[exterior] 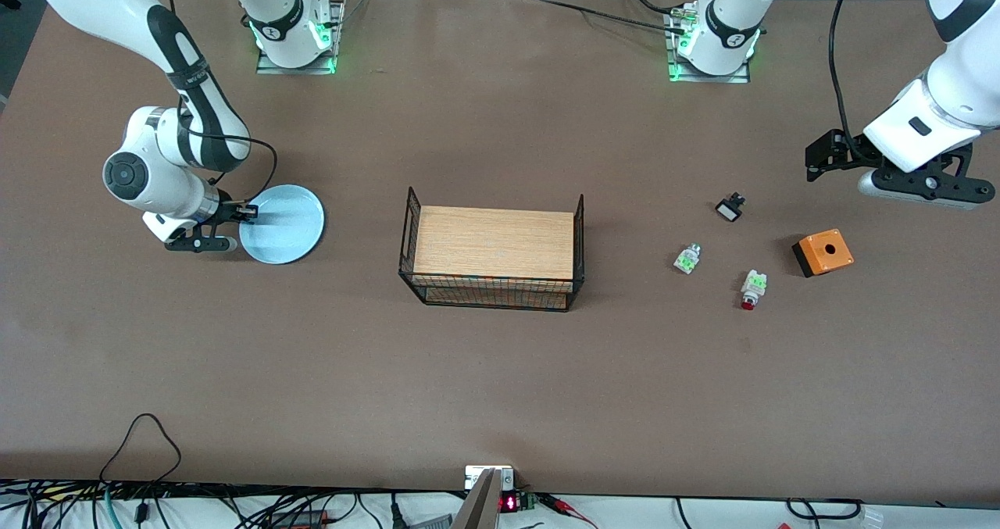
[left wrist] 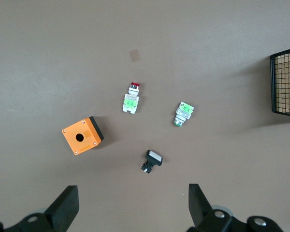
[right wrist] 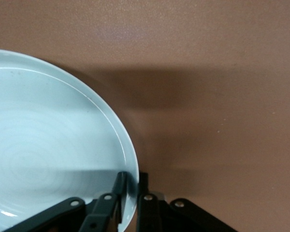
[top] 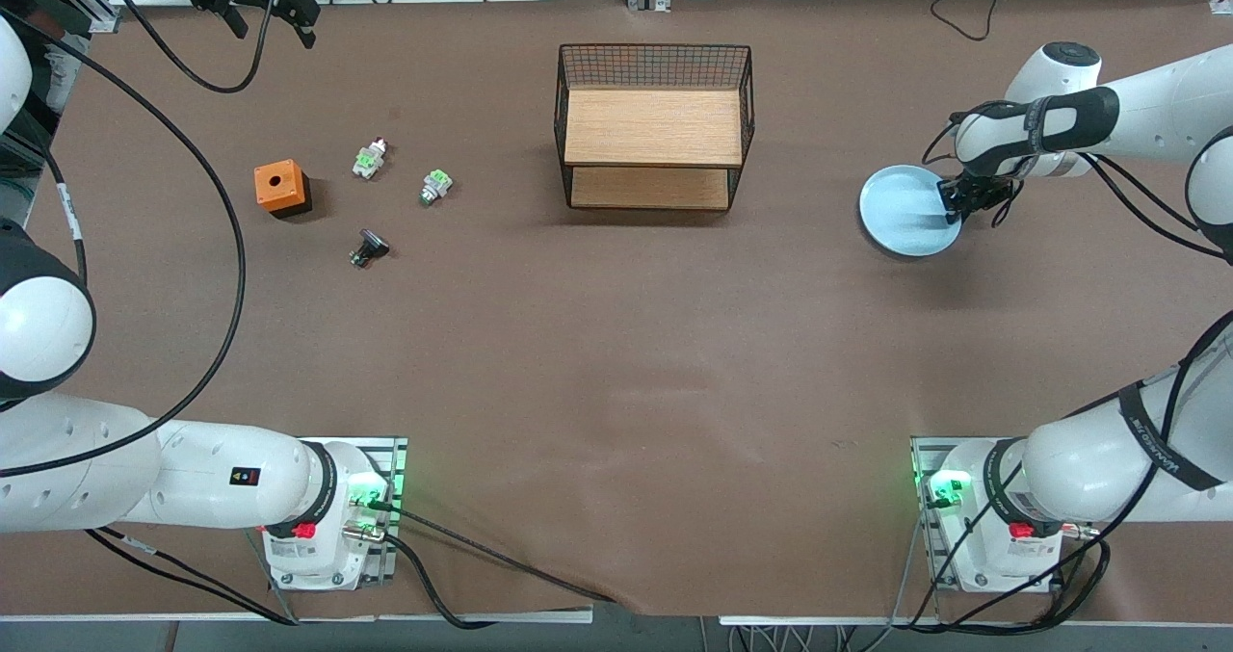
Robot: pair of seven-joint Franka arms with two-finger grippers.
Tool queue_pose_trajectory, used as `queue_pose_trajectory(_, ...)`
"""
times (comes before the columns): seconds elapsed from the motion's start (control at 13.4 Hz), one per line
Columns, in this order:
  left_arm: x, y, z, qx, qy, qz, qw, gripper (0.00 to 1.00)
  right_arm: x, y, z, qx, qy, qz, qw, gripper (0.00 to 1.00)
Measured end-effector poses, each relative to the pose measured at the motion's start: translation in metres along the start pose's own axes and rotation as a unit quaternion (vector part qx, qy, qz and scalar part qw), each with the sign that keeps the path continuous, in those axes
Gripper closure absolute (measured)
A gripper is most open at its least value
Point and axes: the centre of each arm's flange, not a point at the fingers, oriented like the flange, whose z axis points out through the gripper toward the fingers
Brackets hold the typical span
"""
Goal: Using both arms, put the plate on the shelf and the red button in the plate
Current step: 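Lower the right gripper to the plate rim and grasp it, then lift the plate with the right gripper and carry it over the wooden block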
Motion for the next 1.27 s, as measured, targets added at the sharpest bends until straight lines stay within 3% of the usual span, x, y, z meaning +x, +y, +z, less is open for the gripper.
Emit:
queue_pose_trajectory(0.52, 0.000, 0.000, 0.001, 0.000, -0.003, 0.000, 1.000, 0.00, -0.006, -0.002, -0.030, 0.003, -0.022, 0.035, 0.999, 0.96)
queue_pose_trajectory(0.97, -0.001, 0.000, 0.000, 0.000, -0.003, 0.000, 1.000, 0.00, -0.024, -0.033, -0.147, 0.013, -0.011, 0.081, 0.997, 0.97)
queue_pose_trajectory(1.27, -0.001, 0.000, 0.000, 0.000, -0.003, 0.000, 1.000, 0.00, -0.032, -0.070, -0.235, 0.052, -0.024, 0.133, 0.989, 0.97)
